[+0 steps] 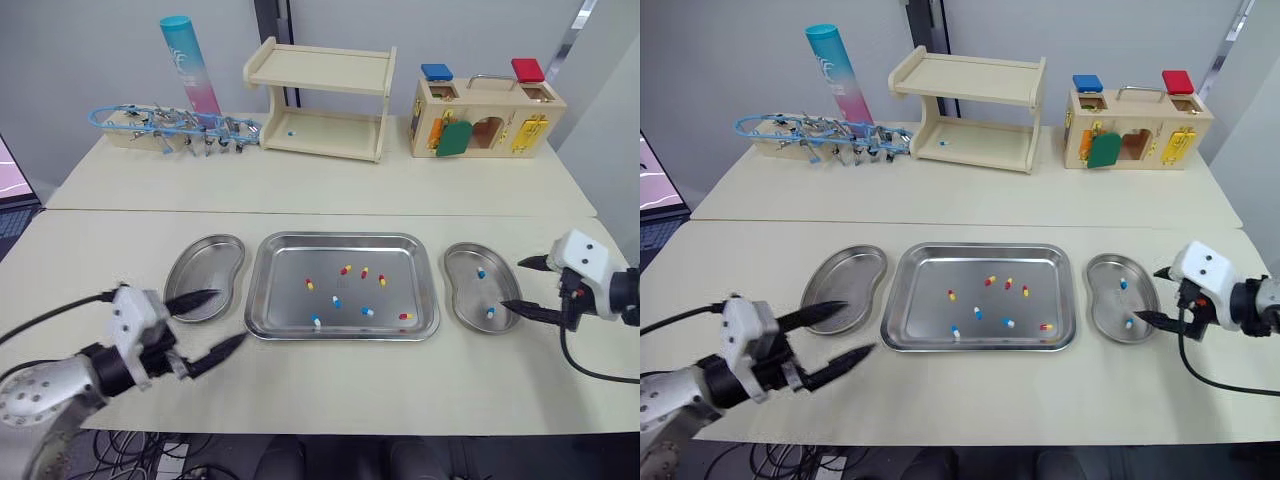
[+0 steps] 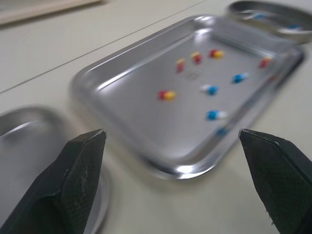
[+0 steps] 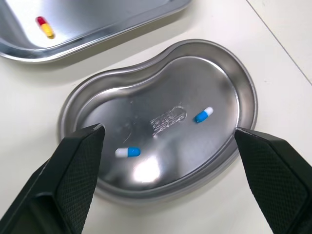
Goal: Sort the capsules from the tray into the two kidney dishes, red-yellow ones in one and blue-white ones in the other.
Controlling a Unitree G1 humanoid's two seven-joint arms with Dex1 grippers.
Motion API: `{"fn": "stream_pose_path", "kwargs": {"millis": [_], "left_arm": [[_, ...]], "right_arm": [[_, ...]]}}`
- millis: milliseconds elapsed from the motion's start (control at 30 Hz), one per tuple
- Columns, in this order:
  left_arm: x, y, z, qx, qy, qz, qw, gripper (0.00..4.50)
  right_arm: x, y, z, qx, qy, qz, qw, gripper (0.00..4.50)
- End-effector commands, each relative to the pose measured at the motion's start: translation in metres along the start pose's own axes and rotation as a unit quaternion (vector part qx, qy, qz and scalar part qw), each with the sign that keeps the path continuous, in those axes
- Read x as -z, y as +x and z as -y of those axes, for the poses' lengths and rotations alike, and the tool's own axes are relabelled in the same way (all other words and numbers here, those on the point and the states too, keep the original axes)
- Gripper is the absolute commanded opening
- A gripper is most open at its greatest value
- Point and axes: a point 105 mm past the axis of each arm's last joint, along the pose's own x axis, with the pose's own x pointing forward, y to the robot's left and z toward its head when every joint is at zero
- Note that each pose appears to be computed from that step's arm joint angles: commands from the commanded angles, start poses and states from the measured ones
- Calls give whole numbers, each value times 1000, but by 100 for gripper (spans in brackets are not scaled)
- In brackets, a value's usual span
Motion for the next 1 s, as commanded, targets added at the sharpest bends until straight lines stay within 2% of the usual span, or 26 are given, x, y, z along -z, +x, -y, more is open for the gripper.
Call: {"fn": "stream_pose_path", "kwargs": {"millis": [33,133,200,300,767,1000], "left_arm": [[2,-33,-40,-77,30,-27,996,450],[17,-61,-59,-105,16,-64,992,450],[27,-78,-64,-109,-10,-84,990,450],[37,-88,-63,-109,-10,-104,989,450],[32,-80,-46,-89,-19,-102,991,450],[32,-75,-25,-45,-28,-104,993,450]], "right_arm": [[-2,-28,9,0,-52,-5,999,446],[14,-45,9,-36,-6,-27,999,446],[29,-53,14,-33,7,-62,998,446],[35,-55,16,-33,13,-69,997,446],[23,-46,5,-55,-2,-82,995,446],[8,-44,6,-64,-18,-72,995,446]]}}
